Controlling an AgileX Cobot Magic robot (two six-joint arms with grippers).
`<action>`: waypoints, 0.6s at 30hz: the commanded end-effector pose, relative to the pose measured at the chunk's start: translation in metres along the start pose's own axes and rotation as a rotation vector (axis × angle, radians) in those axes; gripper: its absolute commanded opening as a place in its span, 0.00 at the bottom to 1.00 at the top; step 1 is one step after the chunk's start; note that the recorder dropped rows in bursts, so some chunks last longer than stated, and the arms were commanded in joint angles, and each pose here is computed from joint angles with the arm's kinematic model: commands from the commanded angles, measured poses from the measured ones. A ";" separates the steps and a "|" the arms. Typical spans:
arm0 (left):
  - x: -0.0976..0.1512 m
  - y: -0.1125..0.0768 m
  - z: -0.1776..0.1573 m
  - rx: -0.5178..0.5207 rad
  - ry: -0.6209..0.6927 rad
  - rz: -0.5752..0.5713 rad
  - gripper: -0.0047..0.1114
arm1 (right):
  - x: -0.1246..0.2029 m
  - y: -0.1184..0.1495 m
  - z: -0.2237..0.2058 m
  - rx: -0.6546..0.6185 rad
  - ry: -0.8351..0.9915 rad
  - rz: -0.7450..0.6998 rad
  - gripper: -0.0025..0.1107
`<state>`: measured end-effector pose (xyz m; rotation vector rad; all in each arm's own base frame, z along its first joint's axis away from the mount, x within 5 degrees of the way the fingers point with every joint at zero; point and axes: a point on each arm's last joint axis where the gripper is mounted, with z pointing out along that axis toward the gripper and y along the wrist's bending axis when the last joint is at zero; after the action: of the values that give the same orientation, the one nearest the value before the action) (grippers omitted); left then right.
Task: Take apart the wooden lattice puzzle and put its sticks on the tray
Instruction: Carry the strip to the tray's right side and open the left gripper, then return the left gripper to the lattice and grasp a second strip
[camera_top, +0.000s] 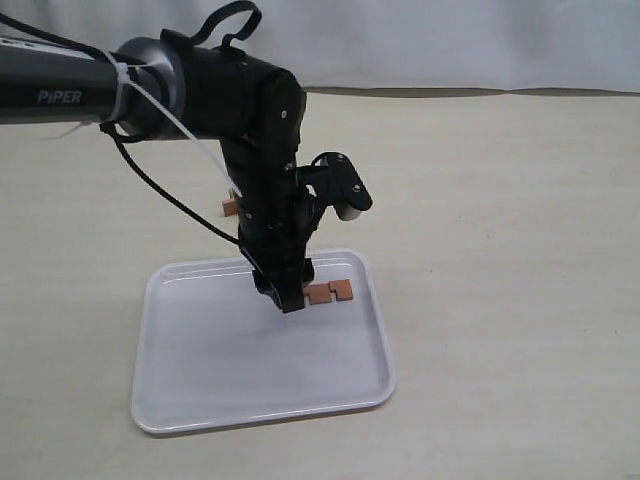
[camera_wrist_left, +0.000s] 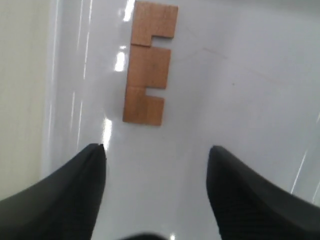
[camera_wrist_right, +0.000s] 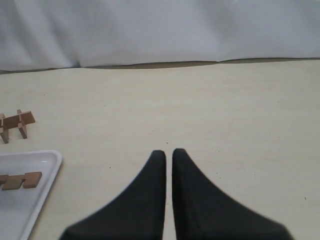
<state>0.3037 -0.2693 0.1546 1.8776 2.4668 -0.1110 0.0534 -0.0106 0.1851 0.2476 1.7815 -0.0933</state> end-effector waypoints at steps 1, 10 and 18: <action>0.004 0.003 -0.028 -0.080 -0.007 0.010 0.53 | -0.001 0.000 0.000 0.006 -0.017 -0.006 0.06; 0.012 0.016 -0.088 -0.273 -0.204 -0.053 0.53 | -0.001 0.000 0.000 0.006 -0.017 -0.006 0.06; 0.049 0.065 -0.092 -0.307 -0.241 -0.298 0.53 | -0.001 0.000 0.000 0.006 -0.019 -0.006 0.06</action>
<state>0.3406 -0.2147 0.2388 1.4266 2.3676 0.0361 0.0534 -0.0106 0.1851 0.2476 1.7815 -0.0933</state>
